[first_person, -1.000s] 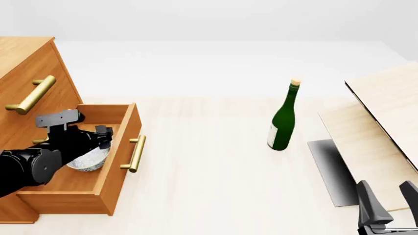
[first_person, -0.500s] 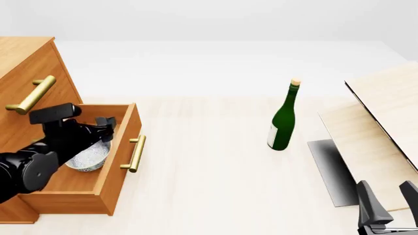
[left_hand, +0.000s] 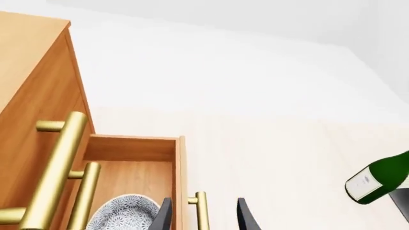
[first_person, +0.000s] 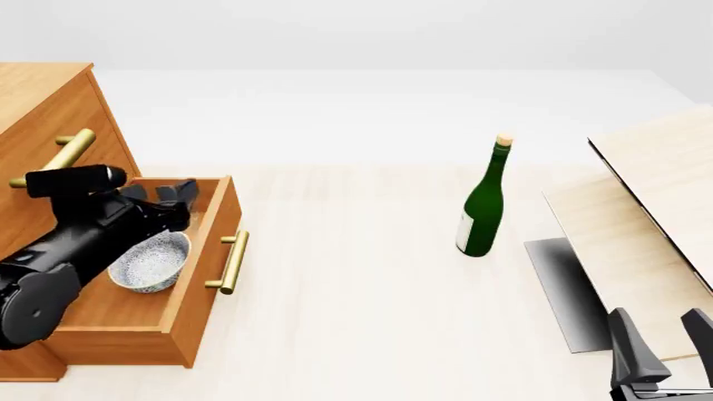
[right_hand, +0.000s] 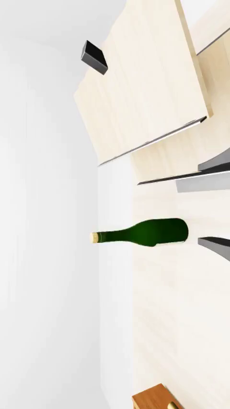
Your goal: Put the bowl in the bottom drawer of the cabinet.
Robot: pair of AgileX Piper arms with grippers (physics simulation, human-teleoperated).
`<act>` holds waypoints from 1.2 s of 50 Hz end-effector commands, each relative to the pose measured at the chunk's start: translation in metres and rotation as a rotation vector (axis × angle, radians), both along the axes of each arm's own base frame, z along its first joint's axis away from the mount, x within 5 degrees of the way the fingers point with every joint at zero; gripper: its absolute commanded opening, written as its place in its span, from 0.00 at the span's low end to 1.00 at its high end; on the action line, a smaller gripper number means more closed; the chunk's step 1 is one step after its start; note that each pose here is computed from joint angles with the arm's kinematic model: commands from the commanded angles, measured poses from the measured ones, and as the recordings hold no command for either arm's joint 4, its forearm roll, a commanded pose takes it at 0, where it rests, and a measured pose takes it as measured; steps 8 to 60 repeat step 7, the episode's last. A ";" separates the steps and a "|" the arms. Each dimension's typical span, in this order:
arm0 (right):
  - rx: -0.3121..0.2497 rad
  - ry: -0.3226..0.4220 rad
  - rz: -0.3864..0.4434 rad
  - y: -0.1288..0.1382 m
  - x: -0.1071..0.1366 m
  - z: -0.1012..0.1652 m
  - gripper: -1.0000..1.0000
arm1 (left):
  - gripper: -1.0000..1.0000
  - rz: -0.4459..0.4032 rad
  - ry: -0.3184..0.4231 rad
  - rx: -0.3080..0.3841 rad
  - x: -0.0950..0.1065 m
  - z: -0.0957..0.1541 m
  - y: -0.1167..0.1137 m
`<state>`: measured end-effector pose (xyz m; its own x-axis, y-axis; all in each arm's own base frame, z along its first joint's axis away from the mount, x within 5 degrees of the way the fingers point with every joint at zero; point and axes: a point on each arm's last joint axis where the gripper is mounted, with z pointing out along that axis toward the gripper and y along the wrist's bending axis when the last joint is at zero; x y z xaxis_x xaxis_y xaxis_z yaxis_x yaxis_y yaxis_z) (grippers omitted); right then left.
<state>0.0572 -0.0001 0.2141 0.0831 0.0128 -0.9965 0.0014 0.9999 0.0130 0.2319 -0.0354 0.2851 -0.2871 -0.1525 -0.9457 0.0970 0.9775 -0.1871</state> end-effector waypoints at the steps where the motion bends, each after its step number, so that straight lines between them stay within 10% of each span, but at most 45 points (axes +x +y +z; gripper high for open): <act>1: 0.000 0.000 0.000 0.000 0.000 0.000 1.00 | 1.00 -0.021 -0.072 0.096 -0.011 0.004 0.003; 60: 0.000 0.000 0.000 0.000 0.000 0.000 1.00 | 1.00 -0.019 -0.098 0.101 -0.017 0.011 0.004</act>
